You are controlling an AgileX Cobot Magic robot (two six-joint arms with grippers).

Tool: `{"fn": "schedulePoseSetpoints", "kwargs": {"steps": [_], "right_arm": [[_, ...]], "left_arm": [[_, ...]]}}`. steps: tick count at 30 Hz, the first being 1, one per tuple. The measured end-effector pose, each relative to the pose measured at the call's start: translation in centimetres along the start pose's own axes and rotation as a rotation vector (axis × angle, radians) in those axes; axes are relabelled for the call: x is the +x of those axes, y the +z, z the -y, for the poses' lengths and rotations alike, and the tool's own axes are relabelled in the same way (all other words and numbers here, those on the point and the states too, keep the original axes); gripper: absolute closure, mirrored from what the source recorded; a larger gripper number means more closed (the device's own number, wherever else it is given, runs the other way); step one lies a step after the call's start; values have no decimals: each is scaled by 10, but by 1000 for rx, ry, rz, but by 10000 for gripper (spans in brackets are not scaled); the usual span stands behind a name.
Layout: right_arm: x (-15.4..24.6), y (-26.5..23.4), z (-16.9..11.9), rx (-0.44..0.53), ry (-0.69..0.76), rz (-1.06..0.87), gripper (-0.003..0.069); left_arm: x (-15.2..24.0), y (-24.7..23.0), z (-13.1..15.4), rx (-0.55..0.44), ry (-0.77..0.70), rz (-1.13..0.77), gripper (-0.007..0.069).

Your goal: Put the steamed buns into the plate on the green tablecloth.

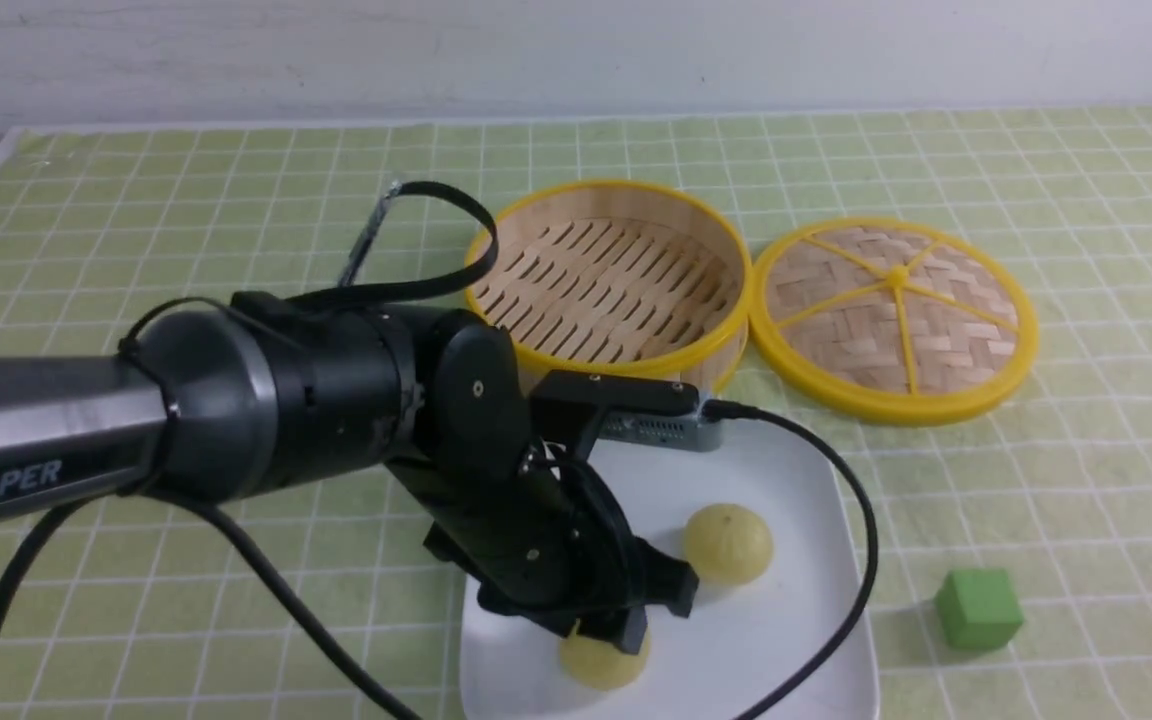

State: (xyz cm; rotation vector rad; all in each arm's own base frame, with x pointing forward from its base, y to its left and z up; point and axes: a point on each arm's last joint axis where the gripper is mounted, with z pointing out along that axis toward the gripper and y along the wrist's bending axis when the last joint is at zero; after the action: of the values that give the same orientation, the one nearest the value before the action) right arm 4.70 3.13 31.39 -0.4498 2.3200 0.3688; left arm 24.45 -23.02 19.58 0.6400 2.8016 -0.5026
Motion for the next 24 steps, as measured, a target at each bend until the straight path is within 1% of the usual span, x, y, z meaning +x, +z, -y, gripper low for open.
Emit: {"fn": "schedulePoseSetpoints", "kwargs": {"steps": [1, 2, 3, 5, 6, 10, 12, 13, 15, 16, 17, 20, 21, 23, 24], "right_arm": [[1, -2, 0, 2, -1, 7, 674], [10, -14, 1, 15, -7, 73, 673], [14, -19, 2, 21, -3, 113, 673], [23, -27, 5, 37, 7, 236, 673], [27, -27, 6, 42, 13, 288, 671], [33, -13, 11, 54, 7, 441, 670], [33, -5, 11, 51, 7, 463, 669], [32, 1, 11, 37, 10, 506, 668], [32, 4, 10, 23, -3, 524, 667], [32, 4, 10, 20, -5, 526, 667], [31, 4, 8, 4, -34, 534, 667], [31, 4, 2, -48, -91, 542, 667], [31, 3, 1, -58, -99, 545, 666], [30, 3, 0, -65, -136, 560, 665], [30, 4, 0, -63, -142, 565, 664]], "left_arm": [[0, 0, 0, -1, 2, 0, 190], [-3, -4, 1, -8, 21, 0, 131], [-6, -8, 2, -14, 37, 4, 93], [-13, -19, 4, -31, 78, 15, 29], [-16, -24, 6, -37, 93, 21, 10], [-23, -33, 9, -46, 118, 34, -1], [-23, -34, 9, -47, 119, 32, 8], [-23, -34, 9, -49, 120, 25, 32], [-23, -34, 9, -50, 122, 23, 74], [-23, -34, 9, -50, 122, 23, 79], [-23, -34, 9, -50, 122, 23, 119], [-23, -34, 9, -50, 122, 23, 202], [-23, -34, 9, -50, 122, 23, 219], [-23, -34, 9, -51, 122, 24, 289], [-23, -34, 9, -51, 122, 24, 307]]}}
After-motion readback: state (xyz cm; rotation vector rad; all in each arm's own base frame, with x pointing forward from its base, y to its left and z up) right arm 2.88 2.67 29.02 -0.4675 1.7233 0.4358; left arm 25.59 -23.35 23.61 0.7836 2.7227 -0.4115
